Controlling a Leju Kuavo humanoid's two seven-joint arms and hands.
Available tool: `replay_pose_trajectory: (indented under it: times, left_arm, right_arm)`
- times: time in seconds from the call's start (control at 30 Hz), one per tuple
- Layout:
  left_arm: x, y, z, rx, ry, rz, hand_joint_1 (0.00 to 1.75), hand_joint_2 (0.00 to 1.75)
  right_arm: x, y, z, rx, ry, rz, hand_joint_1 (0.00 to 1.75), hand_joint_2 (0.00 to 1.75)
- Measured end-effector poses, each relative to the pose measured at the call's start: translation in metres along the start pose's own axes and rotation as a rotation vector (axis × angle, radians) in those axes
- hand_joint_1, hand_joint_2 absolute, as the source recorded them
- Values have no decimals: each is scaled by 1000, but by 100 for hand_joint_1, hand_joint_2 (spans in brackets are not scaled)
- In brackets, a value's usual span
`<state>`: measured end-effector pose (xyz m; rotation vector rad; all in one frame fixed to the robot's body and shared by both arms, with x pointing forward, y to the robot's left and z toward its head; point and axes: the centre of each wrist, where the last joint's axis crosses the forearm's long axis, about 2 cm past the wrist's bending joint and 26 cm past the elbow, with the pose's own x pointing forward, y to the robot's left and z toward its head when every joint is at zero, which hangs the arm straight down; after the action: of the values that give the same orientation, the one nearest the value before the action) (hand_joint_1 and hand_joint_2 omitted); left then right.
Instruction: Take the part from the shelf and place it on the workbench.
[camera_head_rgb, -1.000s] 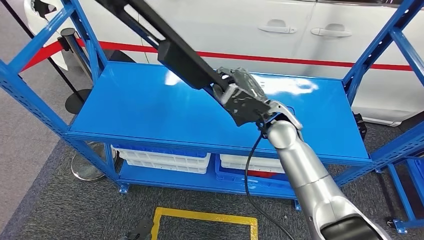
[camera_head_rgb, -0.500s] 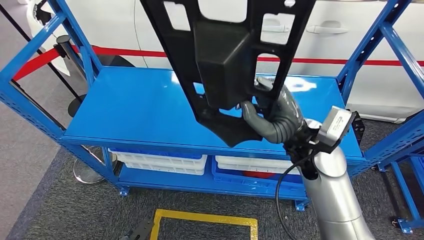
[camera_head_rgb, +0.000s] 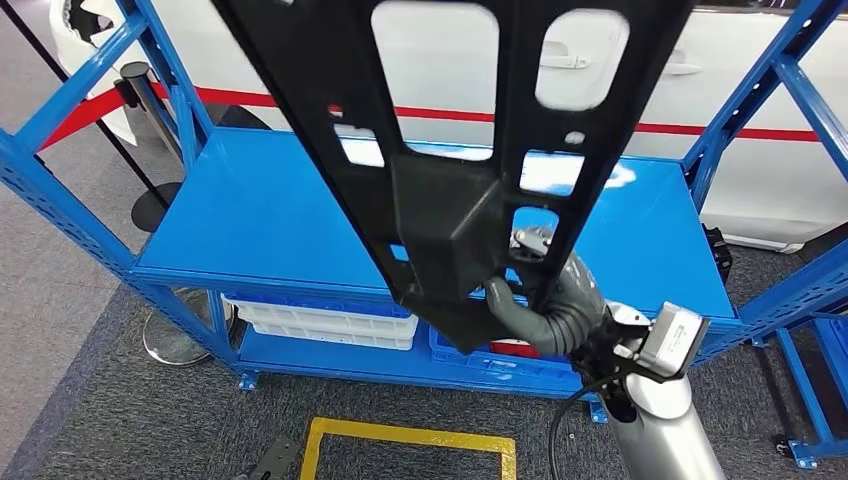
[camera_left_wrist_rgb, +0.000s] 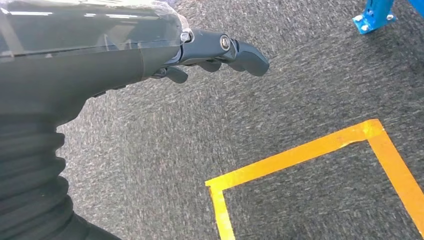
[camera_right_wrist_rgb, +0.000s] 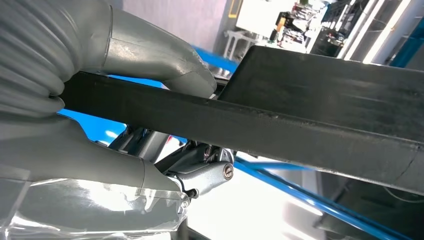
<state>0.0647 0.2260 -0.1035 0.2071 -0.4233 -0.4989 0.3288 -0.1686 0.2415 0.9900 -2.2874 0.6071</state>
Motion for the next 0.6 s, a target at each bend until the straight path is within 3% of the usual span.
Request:
replay_pose_trajectory:
  times: [0.17,0.33,0.6]
  left_arm:
    - [0,0,0,9,-26,7,0,175]
    - [0,2,0,78,-30,8,0,175]
    - [-1,5,0,153,71,114,0,175]
  right_arm:
    - [-1,17,22,-8,21,-31,175,175]
    - [-2,22,28,-22,44,-49,175,175]
    - [-4,21,29,-57,75,-41,175,175]
